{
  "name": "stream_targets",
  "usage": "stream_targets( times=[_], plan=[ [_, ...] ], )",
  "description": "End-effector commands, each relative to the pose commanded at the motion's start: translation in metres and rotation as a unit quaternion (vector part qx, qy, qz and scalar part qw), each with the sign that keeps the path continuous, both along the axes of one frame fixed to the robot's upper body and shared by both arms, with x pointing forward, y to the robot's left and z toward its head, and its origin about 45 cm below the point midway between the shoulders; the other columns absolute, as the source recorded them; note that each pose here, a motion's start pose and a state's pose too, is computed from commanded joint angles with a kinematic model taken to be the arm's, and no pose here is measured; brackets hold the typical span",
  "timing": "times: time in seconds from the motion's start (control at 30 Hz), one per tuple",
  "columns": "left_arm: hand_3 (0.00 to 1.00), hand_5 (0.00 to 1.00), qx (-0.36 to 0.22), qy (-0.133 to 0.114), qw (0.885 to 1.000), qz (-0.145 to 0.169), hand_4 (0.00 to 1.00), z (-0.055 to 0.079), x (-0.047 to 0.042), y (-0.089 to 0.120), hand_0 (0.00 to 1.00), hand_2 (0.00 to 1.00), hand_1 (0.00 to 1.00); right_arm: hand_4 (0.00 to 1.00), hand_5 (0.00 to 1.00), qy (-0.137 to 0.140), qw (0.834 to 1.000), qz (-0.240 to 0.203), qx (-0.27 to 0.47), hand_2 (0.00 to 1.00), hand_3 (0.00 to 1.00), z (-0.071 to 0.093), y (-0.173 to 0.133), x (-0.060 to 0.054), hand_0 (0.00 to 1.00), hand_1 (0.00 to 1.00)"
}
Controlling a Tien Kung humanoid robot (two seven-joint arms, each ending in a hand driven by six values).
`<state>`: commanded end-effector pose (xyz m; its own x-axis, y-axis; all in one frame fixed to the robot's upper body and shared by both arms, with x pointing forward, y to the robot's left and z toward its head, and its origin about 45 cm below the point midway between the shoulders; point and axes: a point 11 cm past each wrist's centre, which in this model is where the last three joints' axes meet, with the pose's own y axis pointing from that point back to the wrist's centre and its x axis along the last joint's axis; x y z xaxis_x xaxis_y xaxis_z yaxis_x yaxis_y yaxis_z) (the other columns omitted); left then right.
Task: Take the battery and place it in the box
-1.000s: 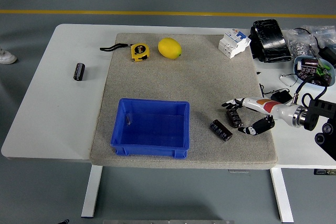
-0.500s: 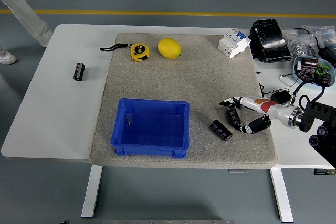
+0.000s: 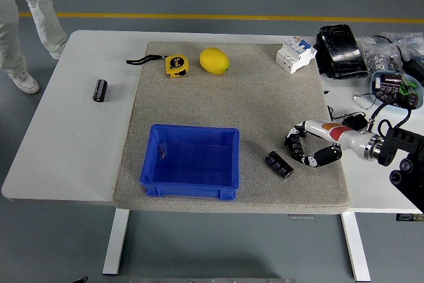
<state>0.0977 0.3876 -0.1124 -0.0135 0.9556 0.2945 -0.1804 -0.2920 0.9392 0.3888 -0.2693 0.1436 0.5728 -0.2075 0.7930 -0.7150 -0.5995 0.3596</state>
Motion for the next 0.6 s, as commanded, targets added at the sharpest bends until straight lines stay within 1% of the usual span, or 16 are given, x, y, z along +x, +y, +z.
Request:
stream_targets(
  times=[0.4, 0.6],
  plan=[
    [0.634, 0.598, -0.001, -0.001, 1.000, 0.001, 0.725, 0.000, 0.0007, 0.000, 0.714, 0.820, 0.787, 0.367, 0.002, -0.029, 1.000, 0.001, 0.008, 0.513, 0.531, 0.023, 0.000, 0.011, 0.575, 0.488],
    [0.634, 0.598, -0.001, -0.001, 1.000, 0.002, 0.725, 0.000, 0.0004, 0.000, 0.714, 0.819, 0.787, 0.363, 0.002, -0.056, 0.998, 0.018, 0.026, 0.515, 0.534, 0.047, 0.018, 0.021, 0.572, 0.488]
  ],
)
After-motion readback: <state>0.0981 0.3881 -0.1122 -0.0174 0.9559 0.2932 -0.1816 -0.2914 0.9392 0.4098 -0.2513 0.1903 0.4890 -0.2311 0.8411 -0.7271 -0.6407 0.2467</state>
